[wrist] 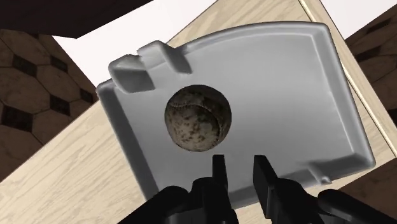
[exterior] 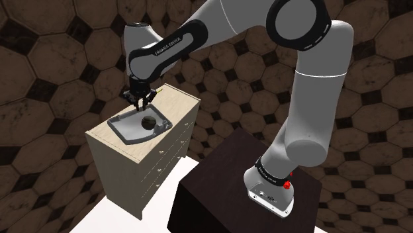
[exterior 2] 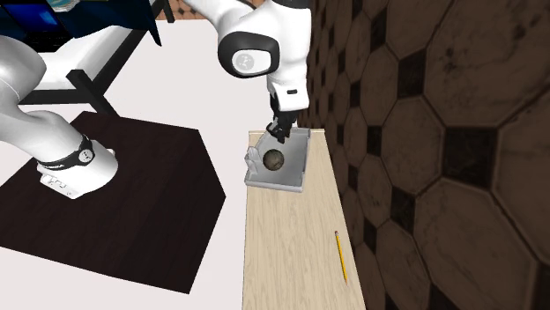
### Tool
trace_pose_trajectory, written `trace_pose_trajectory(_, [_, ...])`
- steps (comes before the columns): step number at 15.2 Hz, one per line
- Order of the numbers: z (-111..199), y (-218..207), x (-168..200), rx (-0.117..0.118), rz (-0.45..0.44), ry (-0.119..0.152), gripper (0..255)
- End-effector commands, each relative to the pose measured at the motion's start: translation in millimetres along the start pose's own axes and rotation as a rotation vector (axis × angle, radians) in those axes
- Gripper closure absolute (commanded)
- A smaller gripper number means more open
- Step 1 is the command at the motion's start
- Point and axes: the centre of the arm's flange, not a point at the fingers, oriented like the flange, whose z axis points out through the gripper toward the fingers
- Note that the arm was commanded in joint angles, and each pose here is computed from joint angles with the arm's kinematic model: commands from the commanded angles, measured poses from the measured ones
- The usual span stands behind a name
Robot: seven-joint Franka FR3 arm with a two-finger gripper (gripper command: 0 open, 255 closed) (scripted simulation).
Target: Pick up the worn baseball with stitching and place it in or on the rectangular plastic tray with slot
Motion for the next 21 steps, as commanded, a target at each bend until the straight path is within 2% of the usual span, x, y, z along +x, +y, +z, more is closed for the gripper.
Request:
trace_pose_trajectory(1, [0.2,0.0,0.0,0.000,0.000,0.000,255])
trace_pose_trajectory(3, [0.2,0.0,0.0,0.000,0.000,0.000,255])
trace_pose_trajectory(4, [0.2,0.0,0.0,0.000,0.000,0.000,0])
trace_pose_trajectory(8, [52.1,4.4,-22.8,-0.082,0.129,0.165,0])
trace_pose_trajectory(16, [93.0,8.3,-16.9,-0.085,0.133,0.170,0])
trace_pose_trajectory(21, [93.0,8.3,-16.9,-0.085,0.133,0.170,0])
